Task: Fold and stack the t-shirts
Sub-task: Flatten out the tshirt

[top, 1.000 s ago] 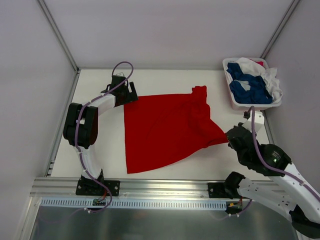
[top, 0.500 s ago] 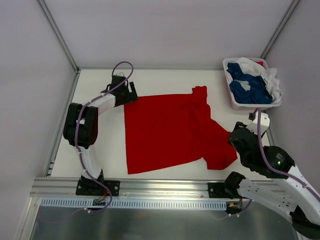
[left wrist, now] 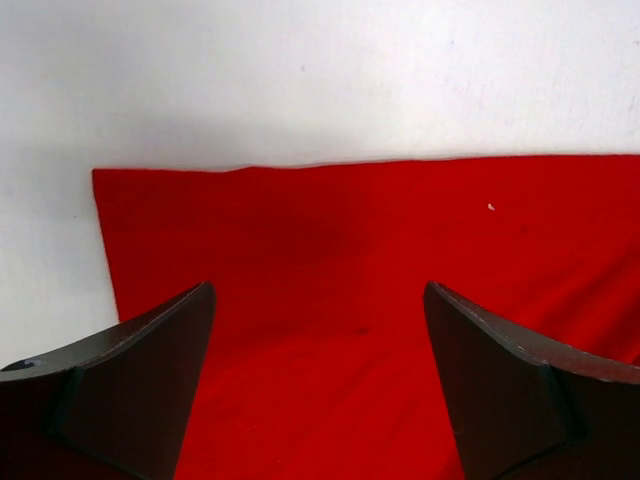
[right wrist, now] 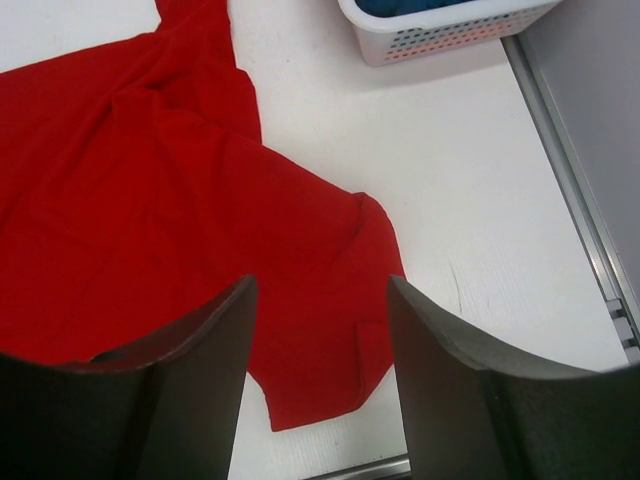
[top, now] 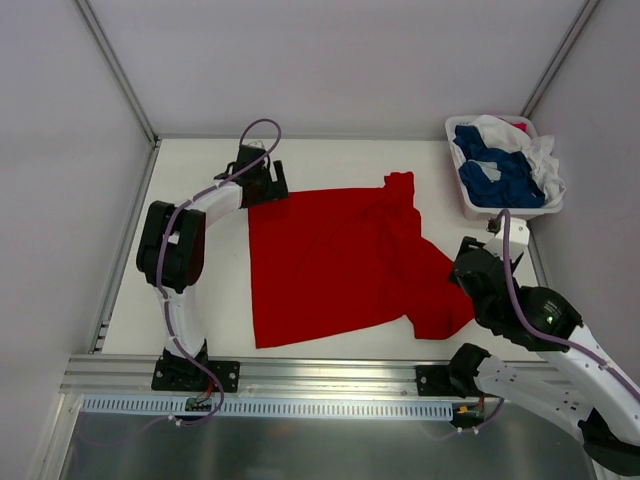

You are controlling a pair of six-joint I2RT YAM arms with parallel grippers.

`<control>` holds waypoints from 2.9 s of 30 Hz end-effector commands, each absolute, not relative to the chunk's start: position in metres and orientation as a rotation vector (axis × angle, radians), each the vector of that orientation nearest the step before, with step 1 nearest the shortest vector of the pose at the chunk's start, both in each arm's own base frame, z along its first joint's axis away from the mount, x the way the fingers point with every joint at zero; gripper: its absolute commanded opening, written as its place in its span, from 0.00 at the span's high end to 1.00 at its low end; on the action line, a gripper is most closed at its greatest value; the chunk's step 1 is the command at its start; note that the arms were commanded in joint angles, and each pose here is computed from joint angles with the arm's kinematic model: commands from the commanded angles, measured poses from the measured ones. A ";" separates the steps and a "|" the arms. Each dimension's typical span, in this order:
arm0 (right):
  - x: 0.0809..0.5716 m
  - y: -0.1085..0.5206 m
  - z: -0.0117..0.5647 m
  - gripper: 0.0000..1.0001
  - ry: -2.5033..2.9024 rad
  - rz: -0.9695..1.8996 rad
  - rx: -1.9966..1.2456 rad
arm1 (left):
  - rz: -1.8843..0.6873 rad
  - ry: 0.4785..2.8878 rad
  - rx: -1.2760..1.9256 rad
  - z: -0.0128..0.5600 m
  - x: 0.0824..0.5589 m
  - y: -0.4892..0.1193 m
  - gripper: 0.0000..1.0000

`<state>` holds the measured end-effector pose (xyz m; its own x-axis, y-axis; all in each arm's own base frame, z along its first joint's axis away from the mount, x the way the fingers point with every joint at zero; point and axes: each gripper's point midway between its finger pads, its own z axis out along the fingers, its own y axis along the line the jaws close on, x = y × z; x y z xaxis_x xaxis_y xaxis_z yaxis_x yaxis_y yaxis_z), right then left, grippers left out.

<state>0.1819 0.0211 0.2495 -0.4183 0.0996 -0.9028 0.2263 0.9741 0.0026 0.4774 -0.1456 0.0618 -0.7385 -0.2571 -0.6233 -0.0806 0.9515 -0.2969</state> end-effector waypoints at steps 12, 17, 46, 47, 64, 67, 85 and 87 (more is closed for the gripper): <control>0.197 0.041 0.264 0.41 1.974 -0.101 0.180 | -0.062 2.453 -0.249 0.064 0.476 -0.116 0.13; 0.199 0.044 0.262 0.41 1.976 -0.096 0.169 | 0.042 2.463 -0.255 0.064 0.475 -0.101 0.12; 0.194 0.041 0.273 0.41 1.944 -0.044 0.172 | 0.201 2.569 -0.263 0.037 0.478 -0.076 1.00; 0.194 0.041 0.272 0.41 1.946 -0.046 0.168 | 0.208 2.568 -0.289 0.042 0.476 -0.069 1.00; 0.206 0.056 0.255 0.39 1.973 -0.078 0.101 | 0.531 2.425 -0.574 0.105 0.448 0.057 1.00; 0.206 0.059 0.255 0.39 1.973 -0.062 0.095 | 0.530 2.425 -0.609 0.105 0.449 0.068 1.00; 0.222 0.083 0.232 0.34 2.035 -0.109 0.023 | 0.385 2.497 -0.487 0.094 0.451 0.012 0.05; 0.227 0.088 0.227 0.33 2.053 -0.118 0.016 | 0.366 2.514 -0.463 0.091 0.441 0.001 0.05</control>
<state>0.2184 0.0759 0.2316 -0.4559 -0.0301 -0.8895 0.0810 0.9939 -0.0752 0.4524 0.0282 0.0795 -0.7766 -0.2776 -0.5655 -0.4496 0.8730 0.1889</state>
